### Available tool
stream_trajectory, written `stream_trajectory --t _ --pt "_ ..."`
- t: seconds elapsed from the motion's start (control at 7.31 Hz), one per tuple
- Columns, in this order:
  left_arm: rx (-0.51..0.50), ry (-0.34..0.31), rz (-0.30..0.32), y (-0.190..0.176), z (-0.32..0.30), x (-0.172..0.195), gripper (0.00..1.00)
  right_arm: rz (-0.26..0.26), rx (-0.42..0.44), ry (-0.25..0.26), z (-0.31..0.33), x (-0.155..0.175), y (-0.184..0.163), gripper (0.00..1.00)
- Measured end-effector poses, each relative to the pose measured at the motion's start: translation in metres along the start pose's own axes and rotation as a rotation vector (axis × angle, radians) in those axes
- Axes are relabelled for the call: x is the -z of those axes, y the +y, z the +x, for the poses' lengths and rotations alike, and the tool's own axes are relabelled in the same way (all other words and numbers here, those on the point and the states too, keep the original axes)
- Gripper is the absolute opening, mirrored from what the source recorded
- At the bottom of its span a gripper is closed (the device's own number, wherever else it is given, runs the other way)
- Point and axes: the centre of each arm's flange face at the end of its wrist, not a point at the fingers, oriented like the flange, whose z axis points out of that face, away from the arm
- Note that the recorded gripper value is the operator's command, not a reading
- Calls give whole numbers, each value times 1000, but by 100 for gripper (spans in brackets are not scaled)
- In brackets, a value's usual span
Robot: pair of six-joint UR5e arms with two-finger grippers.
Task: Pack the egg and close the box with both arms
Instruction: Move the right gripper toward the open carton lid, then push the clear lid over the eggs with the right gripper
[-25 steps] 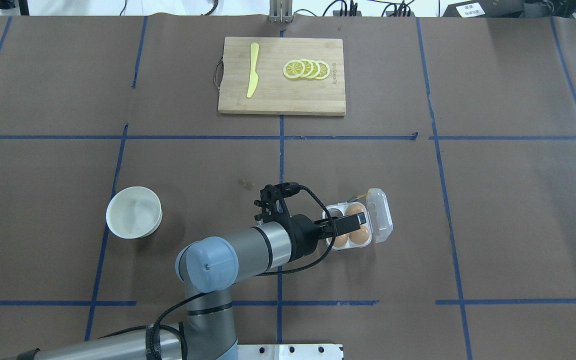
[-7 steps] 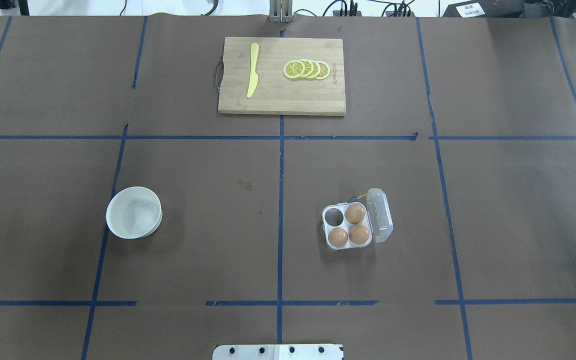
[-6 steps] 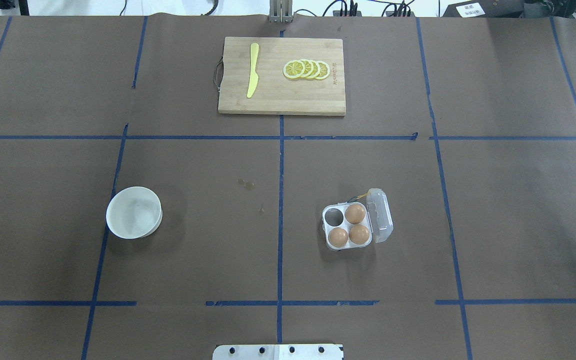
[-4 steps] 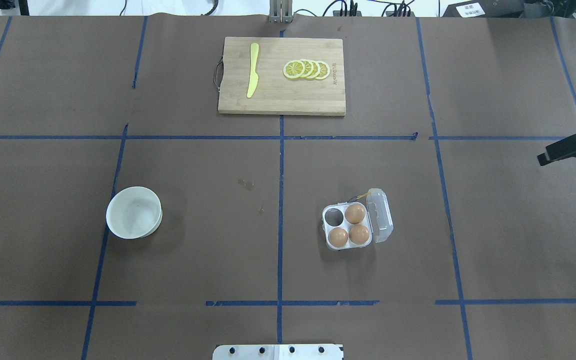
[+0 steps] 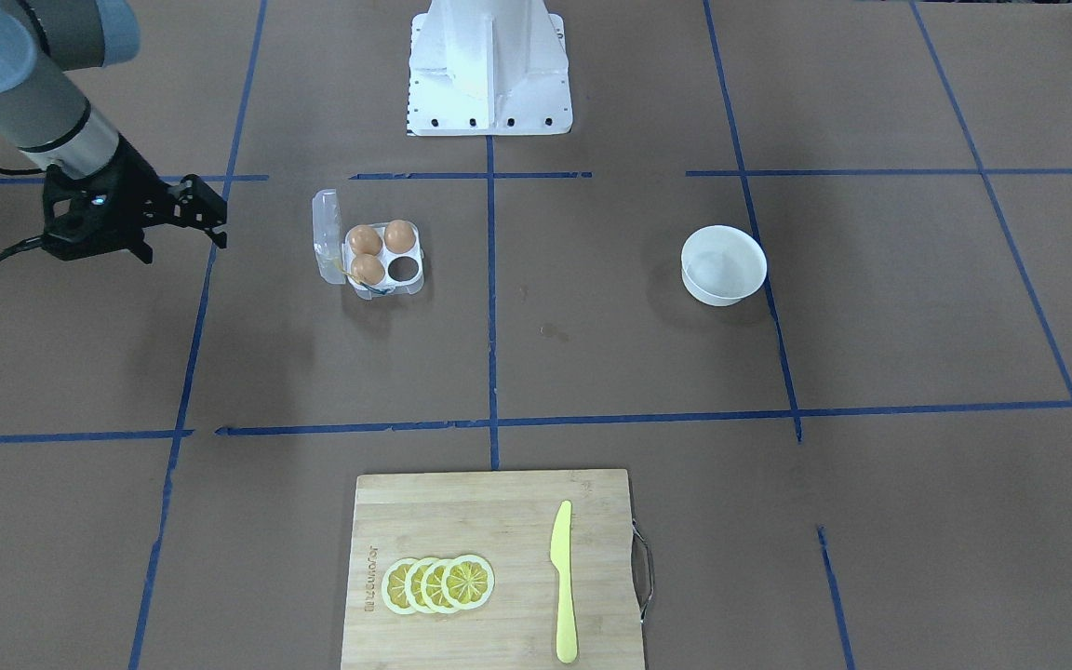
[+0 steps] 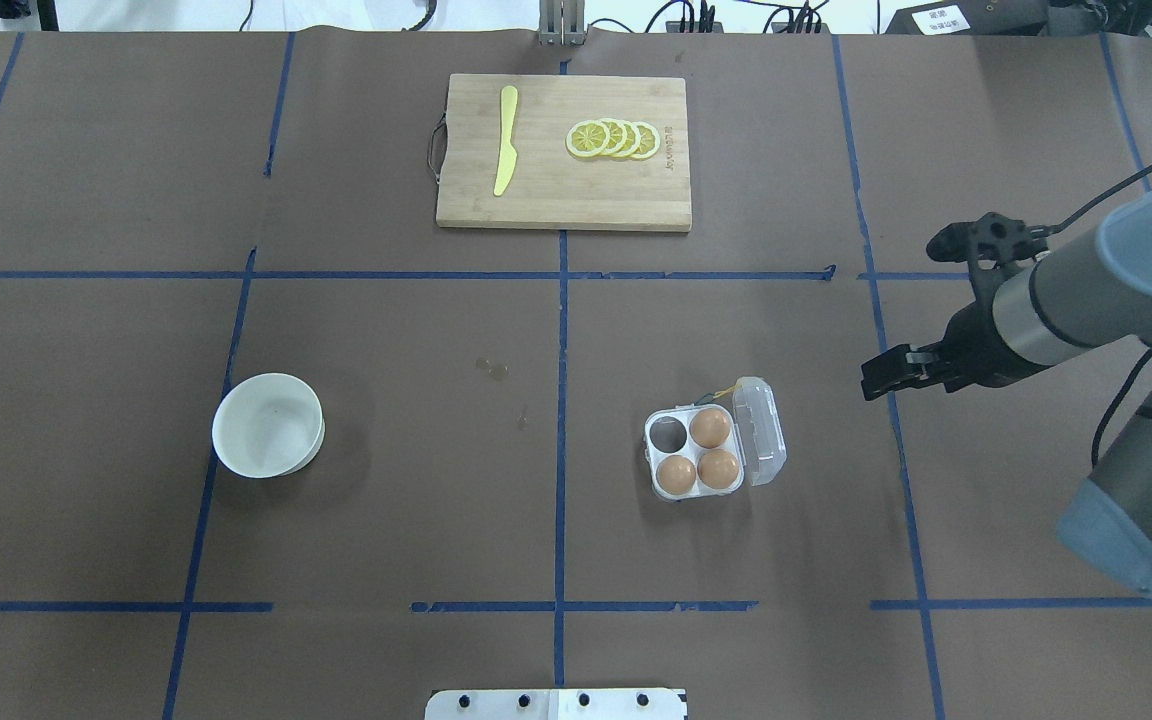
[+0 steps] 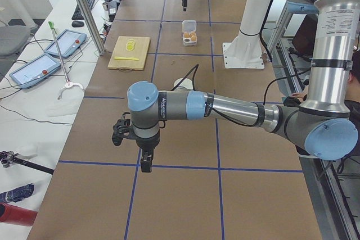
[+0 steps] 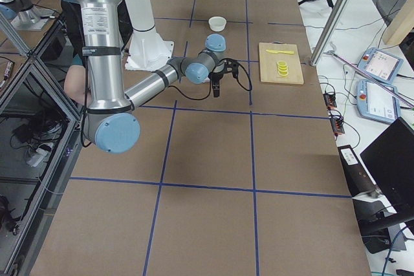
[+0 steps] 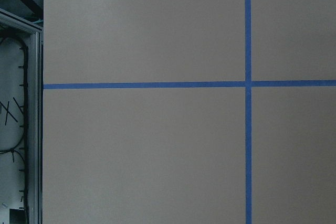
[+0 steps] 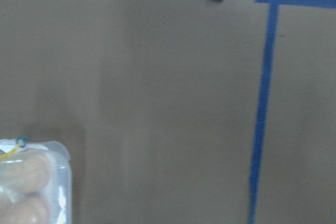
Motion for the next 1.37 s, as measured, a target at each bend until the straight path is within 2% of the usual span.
stream_trajectory --t 0.14,0.41,0.68,0.82,0.96,1.09,1.37 --pt "-2 0 1 -1 1 0 100 9 -21 -30 -48 -10 8 100" --pt "-2 0 1 -1 0 -1 100 48 -71 -126 -141 -5 16 100" --pt "0 1 -2 0 -1 -2 100 69 -87 -184 -177 12 16 100" --pt "2 1 -6 2 -2 -4 100 72 -100 -173 -176 15 12 100" --pt "5 2 -11 4 -4 -7 100 69 -118 -132 -169 17 2 100" --pt "-5 3 -14 8 -5 -10 100 62 -122 -75 -163 21 -9 100" --pt "-106 45 -9 20 -9 -22 100 56 -68 21 -135 34 -34 100"
